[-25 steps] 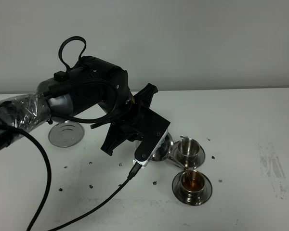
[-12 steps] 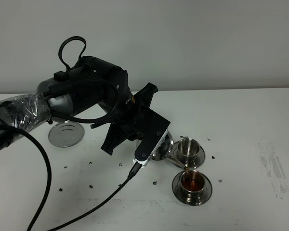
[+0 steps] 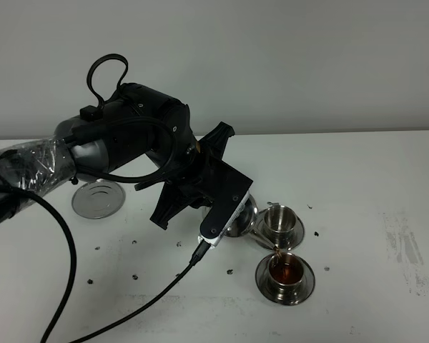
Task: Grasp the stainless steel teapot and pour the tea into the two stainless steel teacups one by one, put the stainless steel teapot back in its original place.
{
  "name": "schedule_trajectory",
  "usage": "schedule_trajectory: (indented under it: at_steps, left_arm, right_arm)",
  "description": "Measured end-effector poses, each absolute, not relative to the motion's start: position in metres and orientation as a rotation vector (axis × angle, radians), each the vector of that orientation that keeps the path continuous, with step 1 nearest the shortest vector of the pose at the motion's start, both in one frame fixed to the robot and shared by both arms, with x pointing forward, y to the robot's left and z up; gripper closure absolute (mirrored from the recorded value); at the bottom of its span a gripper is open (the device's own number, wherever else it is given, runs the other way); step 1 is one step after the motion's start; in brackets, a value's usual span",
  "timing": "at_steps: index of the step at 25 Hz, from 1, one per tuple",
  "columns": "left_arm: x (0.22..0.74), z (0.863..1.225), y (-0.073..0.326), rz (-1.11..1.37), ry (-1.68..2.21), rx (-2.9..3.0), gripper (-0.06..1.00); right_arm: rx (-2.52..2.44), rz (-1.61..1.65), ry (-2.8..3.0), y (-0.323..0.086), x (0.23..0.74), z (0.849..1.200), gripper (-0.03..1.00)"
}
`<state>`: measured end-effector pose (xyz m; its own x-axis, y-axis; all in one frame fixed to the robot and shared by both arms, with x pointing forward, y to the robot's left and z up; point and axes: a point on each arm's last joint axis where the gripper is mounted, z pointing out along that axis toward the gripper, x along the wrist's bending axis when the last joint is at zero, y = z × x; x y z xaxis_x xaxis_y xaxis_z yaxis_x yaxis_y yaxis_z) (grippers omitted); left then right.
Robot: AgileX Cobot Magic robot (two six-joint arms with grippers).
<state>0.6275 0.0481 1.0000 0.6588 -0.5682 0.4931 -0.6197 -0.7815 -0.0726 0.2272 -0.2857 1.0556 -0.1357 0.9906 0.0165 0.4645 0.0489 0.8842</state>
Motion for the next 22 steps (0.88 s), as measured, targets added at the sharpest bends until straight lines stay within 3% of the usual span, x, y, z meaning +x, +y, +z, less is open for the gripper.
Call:
schedule_trajectory:
  at_steps: [22]
  left_arm:
    - [0.6270, 1.0013, 0.0438, 0.821, -1.066, 2.751, 0.70]
  right_arm:
    - [1.478, 1.028, 1.677, -0.2857, 0.2272, 1.0556, 0.75]
